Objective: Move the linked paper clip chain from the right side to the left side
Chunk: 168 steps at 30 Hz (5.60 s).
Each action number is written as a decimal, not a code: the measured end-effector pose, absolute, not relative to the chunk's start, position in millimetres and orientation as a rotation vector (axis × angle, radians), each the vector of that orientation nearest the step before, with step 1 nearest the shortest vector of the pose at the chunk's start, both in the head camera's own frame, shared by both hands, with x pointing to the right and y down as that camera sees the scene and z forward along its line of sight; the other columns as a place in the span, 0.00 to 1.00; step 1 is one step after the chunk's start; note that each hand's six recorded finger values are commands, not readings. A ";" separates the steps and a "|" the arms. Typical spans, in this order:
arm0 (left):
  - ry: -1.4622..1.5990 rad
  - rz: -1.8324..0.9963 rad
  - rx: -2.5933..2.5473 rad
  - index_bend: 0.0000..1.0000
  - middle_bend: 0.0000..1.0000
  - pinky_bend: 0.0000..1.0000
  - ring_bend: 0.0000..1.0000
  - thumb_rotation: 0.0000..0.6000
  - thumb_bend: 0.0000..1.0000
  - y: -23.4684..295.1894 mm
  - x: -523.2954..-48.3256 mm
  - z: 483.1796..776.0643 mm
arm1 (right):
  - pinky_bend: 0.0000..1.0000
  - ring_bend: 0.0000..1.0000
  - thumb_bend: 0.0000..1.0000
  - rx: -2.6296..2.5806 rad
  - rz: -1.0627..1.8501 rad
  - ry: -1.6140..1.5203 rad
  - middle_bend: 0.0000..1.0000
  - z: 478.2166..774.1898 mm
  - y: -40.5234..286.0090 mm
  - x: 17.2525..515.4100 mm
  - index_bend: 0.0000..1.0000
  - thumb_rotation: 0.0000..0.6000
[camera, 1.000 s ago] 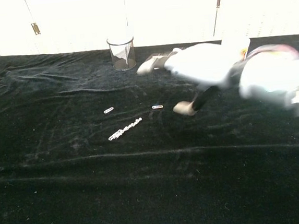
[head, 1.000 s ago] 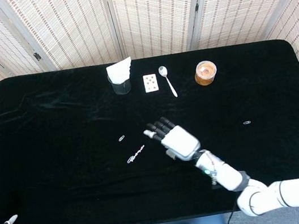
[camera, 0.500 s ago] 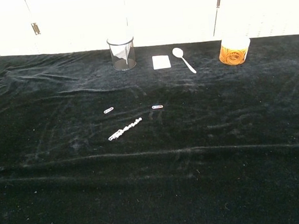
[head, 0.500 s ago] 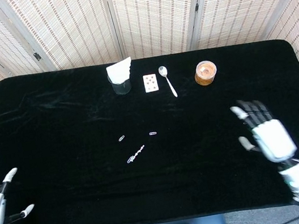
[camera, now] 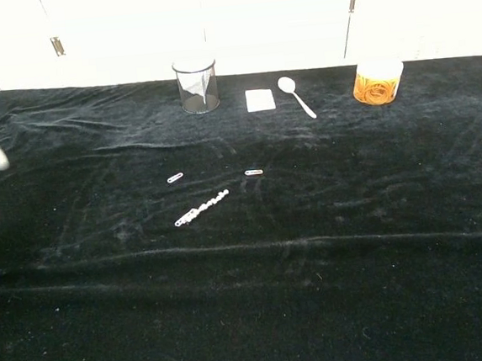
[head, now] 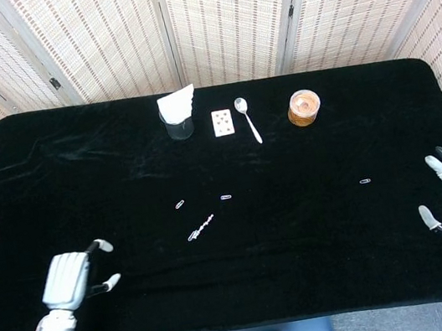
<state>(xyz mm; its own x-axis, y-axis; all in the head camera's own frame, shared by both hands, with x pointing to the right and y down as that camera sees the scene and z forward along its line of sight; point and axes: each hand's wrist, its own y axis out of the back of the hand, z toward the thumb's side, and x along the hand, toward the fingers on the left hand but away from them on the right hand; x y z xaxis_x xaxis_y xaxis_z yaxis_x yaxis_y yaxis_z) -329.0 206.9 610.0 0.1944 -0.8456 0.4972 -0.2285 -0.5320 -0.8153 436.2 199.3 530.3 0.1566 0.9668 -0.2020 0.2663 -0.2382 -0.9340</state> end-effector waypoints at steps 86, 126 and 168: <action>0.617 -1.613 -2.182 0.44 0.98 1.00 1.00 1.00 0.38 142.1 -121.2 740.8 | 0.00 0.00 0.41 -1.655 1.260 -1.512 0.00 517.6 197.9 538.1 0.01 1.00; 0.629 -1.548 -2.134 0.51 0.98 1.00 1.00 1.00 0.43 141.7 -127.7 748.5 | 0.00 0.00 0.41 -1.694 1.288 -1.477 0.00 524.3 196.5 534.9 0.01 1.00; 0.767 -1.448 -2.087 0.80 1.00 1.00 1.00 1.00 0.68 111.8 -147.8 726.9 | 0.00 0.00 0.41 -1.688 1.286 -1.467 0.00 525.8 193.6 531.3 0.01 1.00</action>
